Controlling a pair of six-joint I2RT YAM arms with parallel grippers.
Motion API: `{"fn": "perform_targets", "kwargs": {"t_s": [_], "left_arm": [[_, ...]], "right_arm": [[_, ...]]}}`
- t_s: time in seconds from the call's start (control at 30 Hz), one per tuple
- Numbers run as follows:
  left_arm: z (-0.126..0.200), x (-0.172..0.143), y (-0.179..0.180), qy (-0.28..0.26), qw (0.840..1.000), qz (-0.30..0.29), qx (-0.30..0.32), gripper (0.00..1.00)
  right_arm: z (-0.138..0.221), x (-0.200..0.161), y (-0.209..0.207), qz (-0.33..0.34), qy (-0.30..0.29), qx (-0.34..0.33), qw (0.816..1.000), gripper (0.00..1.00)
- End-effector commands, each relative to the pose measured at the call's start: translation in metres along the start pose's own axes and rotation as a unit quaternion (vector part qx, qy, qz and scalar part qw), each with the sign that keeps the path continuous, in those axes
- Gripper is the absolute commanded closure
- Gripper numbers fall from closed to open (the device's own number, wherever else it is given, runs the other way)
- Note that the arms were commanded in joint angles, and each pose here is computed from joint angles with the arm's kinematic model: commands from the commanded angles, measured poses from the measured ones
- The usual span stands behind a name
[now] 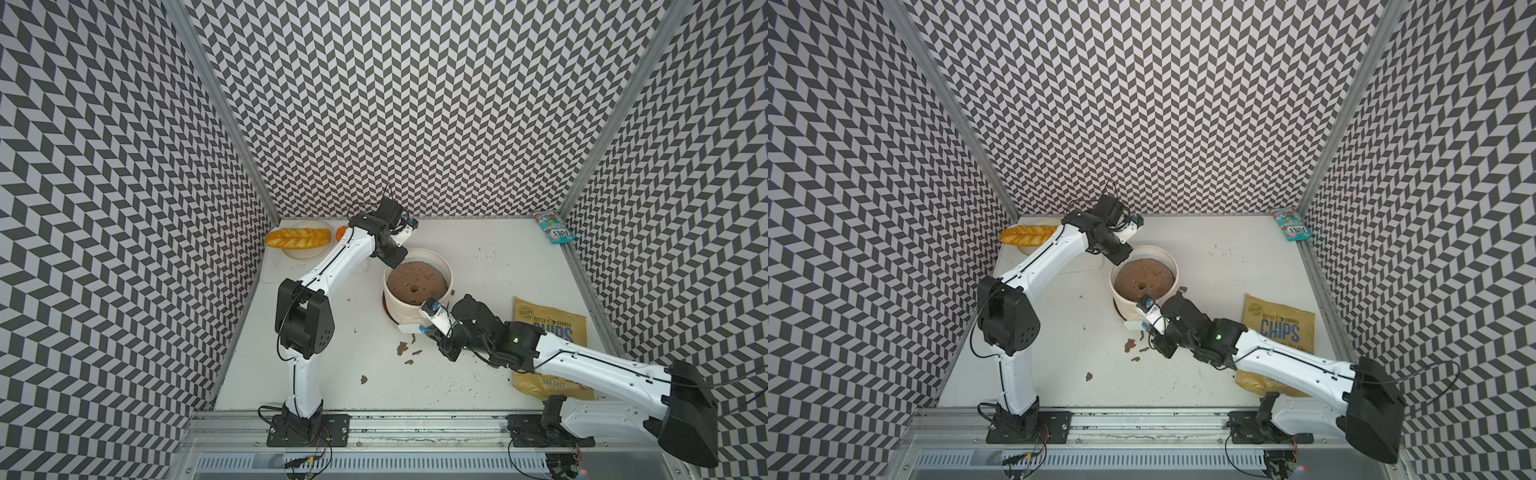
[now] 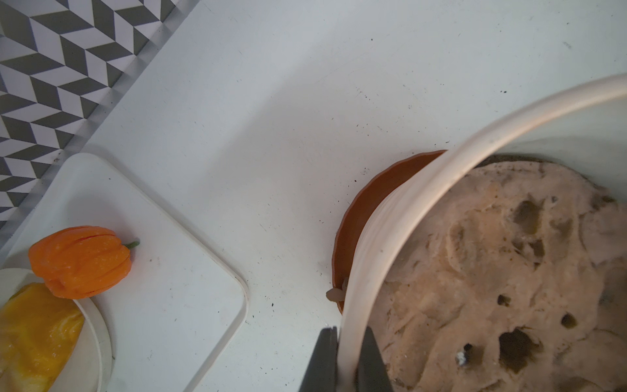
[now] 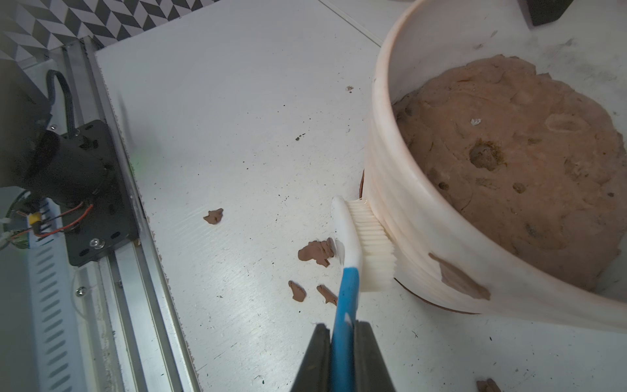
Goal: Scrub the dried mud off the ceramic pot
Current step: Rotate the pot on the tray, then brush off the soil from the pot.
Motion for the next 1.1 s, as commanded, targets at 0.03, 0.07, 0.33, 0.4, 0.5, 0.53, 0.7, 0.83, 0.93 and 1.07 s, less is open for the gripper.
{"fn": "perform_targets", "kwargs": {"t_s": [0.03,0.07,0.33,0.4,0.5,0.53,0.7,0.83,0.93,1.07], "left_arm": [[-0.003,0.014,-0.009,-0.032,0.999,-0.019,-0.033,0.90],[-0.001,0.014,-0.009,-0.033,0.999,-0.021,-0.033,0.90],[0.007,0.014,-0.009,-0.044,0.998,-0.025,-0.031,0.90],[0.007,0.014,-0.009,-0.043,0.998,-0.024,-0.031,0.90],[0.008,0.014,-0.010,-0.044,0.998,-0.023,-0.034,0.89],[0.008,0.014,-0.009,-0.044,0.998,-0.023,-0.033,0.88],[0.011,0.015,-0.009,-0.050,0.998,-0.020,-0.031,0.87],[0.016,0.016,-0.008,-0.055,0.998,-0.012,-0.023,0.80],[0.020,0.017,-0.003,-0.061,0.998,0.010,-0.001,0.60],[0.027,0.017,0.004,-0.065,0.996,0.051,0.030,0.45]], "right_arm": [[0.001,0.001,-0.016,-0.006,0.012,-0.059,0.998,1.00],[0.001,-0.001,-0.017,-0.005,0.017,-0.058,0.998,1.00],[0.013,-0.014,-0.024,-0.002,0.072,-0.025,0.997,1.00],[0.016,-0.014,-0.016,0.011,0.080,0.012,0.997,1.00],[0.024,-0.006,-0.004,0.034,0.062,0.074,0.995,1.00],[0.026,-0.005,0.000,0.040,0.056,0.091,0.993,1.00],[0.034,0.004,0.006,0.066,0.039,0.122,0.990,1.00],[0.041,0.017,0.005,0.068,0.003,0.120,0.990,1.00],[0.042,0.023,0.001,0.059,-0.026,0.103,0.993,1.00],[0.041,0.027,0.001,0.050,-0.050,0.099,0.993,1.00]]}}
Point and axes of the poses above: each gripper's point midway between its finger pads, its own z axis back along the fingers, its own y axis along the line the jaws close on, x = y × z, the point moved 6 cm from there along z, back along the fingers, and after that the axes turned 14 degrees about z, right-handed, at the moved point
